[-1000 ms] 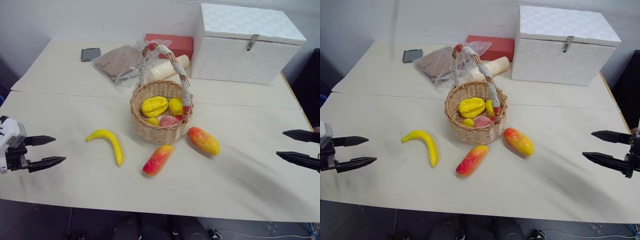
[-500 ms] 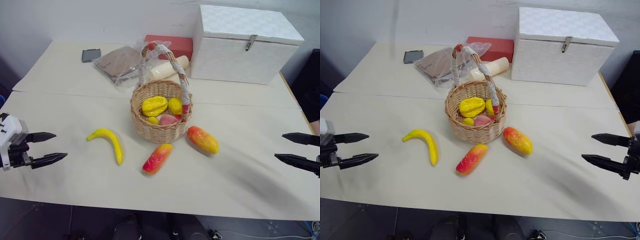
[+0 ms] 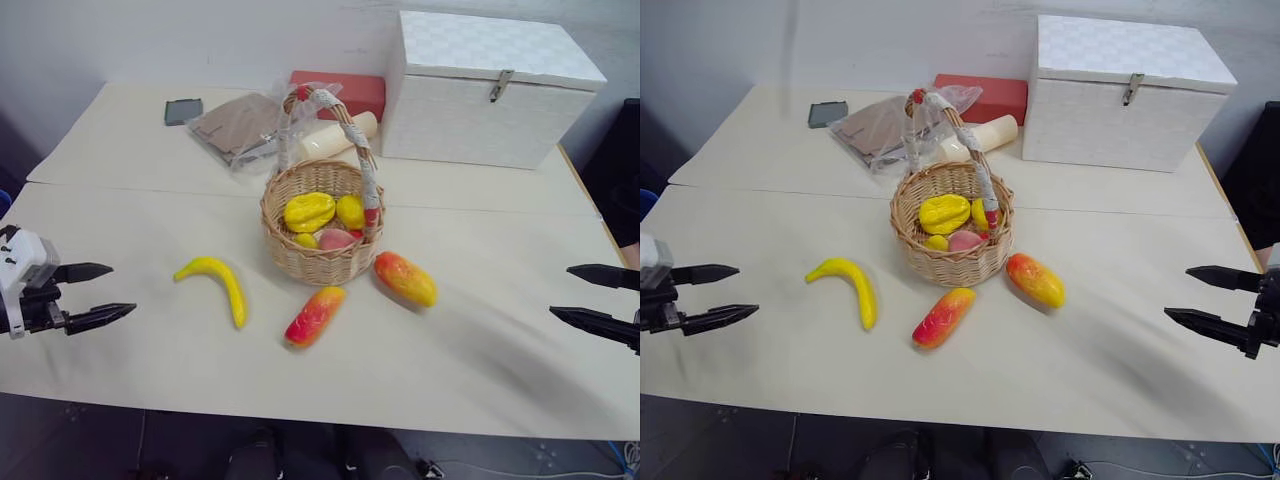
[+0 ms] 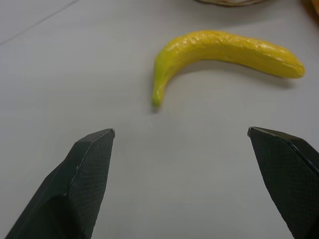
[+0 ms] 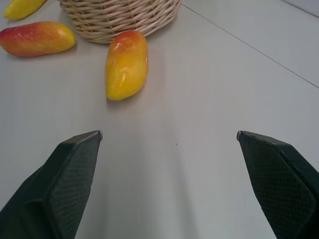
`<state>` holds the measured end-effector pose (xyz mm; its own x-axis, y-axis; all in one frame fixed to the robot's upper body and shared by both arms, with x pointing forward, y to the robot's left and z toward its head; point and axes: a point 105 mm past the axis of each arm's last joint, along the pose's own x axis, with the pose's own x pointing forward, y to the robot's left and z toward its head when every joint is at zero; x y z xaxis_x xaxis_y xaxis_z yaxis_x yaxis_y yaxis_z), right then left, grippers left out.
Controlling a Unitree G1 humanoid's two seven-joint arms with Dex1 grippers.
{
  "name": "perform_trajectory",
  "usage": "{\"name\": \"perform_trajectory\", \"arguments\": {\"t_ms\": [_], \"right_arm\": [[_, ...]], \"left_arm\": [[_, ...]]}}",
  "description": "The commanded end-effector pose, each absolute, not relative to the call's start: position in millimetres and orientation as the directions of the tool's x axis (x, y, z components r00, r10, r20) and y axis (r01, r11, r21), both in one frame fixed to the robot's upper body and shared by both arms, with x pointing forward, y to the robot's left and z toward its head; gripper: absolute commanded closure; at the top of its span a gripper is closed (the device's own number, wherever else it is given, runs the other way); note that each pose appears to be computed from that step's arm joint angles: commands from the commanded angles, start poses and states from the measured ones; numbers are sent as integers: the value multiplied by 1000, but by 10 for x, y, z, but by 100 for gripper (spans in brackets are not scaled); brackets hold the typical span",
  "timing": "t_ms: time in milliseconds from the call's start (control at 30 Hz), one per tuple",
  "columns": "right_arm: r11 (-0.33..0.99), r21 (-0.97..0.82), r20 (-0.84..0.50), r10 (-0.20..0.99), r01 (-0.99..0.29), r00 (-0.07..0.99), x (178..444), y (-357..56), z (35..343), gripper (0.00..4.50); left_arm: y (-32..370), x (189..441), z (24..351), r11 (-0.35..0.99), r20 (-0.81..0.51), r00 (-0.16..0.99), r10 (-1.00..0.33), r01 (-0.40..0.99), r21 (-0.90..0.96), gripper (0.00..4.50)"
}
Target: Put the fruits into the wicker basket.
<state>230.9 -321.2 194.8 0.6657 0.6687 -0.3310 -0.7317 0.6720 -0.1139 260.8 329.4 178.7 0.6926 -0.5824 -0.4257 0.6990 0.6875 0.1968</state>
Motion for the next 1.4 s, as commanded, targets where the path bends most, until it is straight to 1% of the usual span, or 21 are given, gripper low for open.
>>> {"name": "perform_trajectory", "arguments": {"t_ms": [33, 100, 267, 300, 433, 500, 633, 733, 833, 900, 933, 967, 1000, 1167, 1333, 1400], "right_arm": [[645, -150, -303, 692, -750, 656, 2314, -3120, 2147, 4], [588, -124, -296, 747, -799, 595, 2259, -2956, 2242, 4], [445, -226, -286, 820, -866, 496, 2195, -2499, 2424, 4], [413, -231, -272, 842, -881, 466, 2169, -2400, 2485, 4], [284, -269, -222, 911, -920, 346, 2056, -2019, 2725, 4], [244, -277, -215, 927, -929, 308, 2004, -1907, 2794, 4], [203, -295, -204, 941, -934, 269, 1919, -1752, 2903, 4], [210, -297, -182, 945, -932, 271, 1889, -1701, 2964, 4], [224, -298, -171, 944, -928, 282, 1886, -1684, 2984, 4], [235, -301, -164, 942, -924, 293, 1878, -1668, 2986, 4], [241, -299, -162, 941, -923, 298, 1873, -1663, 2978, 0], [246, -296, -161, 940, -923, 302, 1872, -1661, 2971, 0], [254, -295, -160, 937, -921, 310, 1879, -1667, 2963, 0], [275, -298, -154, 931, -914, 331, 1920, -1684, 2980, 0], [281, -301, -156, 928, -911, 337, 1960, -1686, 2972, 0], [286, -306, -150, 927, -908, 343, 1976, -1688, 2980, 0]], "left_arm": [[3137, 2701, 1938, 637, -391, 678, -622, 729, 250, 0], [2999, 2748, 2002, 578, -395, 637, -662, 769, 273, 0], [2701, 2881, 2062, 374, -487, 505, -712, 861, 346, 0], [2658, 2931, 2057, 328, -516, 481, -708, 872, 363, 0], [2450, 3182, 1937, 56, -675, 343, -653, 911, 409, 0], [2365, 3316, 1894, -30, -716, 308, -626, 908, 417, 0], [2137, 3514, 1811, -146, -752, 241, -613, 901, 408, 0], [2050, 3556, 1695, -240, -798, 184, -574, 894, 379, 0], [1974, 3610, 1645, -256, -800, 172, -575, 891, 376, 0], [1973, 3594, 1545, -310, -834, 144, -533, 884, 351, 0], [2003, 3566, 1478, -347, -859, 122, -496, 880, 325, 38], [2027, 3542, 1435, -367, -873, 104, -476, 879, 305, 49], [2031, 3530, 1418, -367, -874, 92, -477, 883, 293, 81], [2018, 3540, 1419, -352, -862, 88, -499, 889, 294, 230], [1995, 3494, 1529, -301, -809, 64, -584, 909, 288, 380], [1997, 3476, 1583, -273, -787, 67, -613, 917, 291, 388]]}}
